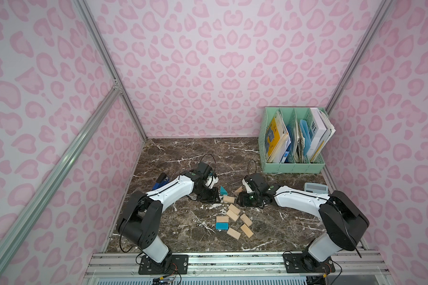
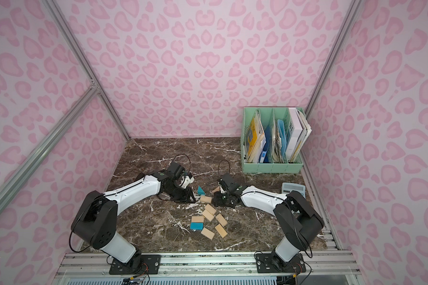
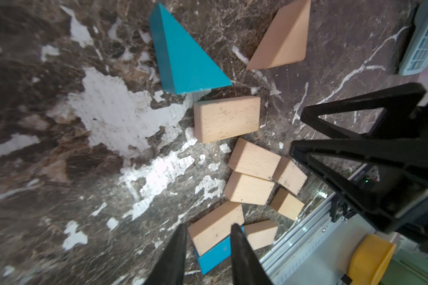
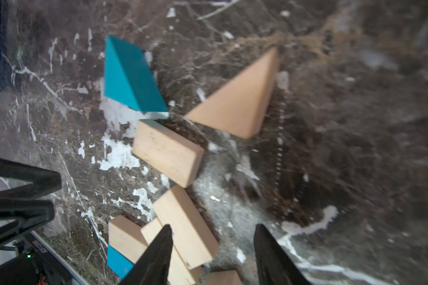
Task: Assemble a carrot with building blocks
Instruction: Assemble the building block at the center of the board.
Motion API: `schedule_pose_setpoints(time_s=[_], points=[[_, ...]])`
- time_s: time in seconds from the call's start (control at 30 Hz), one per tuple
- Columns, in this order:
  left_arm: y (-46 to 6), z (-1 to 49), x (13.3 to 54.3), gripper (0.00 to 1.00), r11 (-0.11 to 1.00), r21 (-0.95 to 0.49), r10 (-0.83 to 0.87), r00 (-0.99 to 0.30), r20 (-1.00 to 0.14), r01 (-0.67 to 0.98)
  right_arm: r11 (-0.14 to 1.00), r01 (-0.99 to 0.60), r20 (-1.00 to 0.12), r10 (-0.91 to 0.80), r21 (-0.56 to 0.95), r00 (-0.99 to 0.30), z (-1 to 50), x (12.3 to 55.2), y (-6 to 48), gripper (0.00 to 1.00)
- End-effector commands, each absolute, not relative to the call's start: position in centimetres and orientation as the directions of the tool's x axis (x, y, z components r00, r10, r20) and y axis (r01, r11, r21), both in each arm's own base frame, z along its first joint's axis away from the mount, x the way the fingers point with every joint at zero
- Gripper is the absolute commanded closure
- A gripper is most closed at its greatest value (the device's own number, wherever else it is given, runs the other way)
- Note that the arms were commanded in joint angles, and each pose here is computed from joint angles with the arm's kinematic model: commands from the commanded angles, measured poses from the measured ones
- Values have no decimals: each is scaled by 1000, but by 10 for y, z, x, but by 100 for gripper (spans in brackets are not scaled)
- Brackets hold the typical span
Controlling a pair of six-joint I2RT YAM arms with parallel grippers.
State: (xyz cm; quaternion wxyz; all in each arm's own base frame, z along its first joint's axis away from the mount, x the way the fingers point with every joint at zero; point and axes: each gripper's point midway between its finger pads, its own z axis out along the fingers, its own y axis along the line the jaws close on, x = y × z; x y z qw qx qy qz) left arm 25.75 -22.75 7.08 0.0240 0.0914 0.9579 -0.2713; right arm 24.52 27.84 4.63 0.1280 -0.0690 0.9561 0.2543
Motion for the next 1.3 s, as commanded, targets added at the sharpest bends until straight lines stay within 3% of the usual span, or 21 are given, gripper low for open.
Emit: schedule_pose_setpoints(time_s=[0.0,0.47,0.87,1.03,1.27], points=[[-240,70,264,68,792,-590,135,-988,-78,154,757,-218,-290,-40,615,-956,67,246,296,45],[-246,61,292,61,731,-676,79,-996,-52,93,697,-209,-265,-28,686,-964,56,252,305,45],[-246,51,292,74,726,-683,84,-996,-27,79,685,-184,-229,-25,705,-973,46,263,312,51],[-248,50,294,82,724,-686,92,-996,-17,78,690,-185,-230,-28,700,-973,46,267,313,62],[-245,48,293,95,730,-679,99,-995,-12,81,699,-178,-223,-27,693,-975,44,268,312,95]])
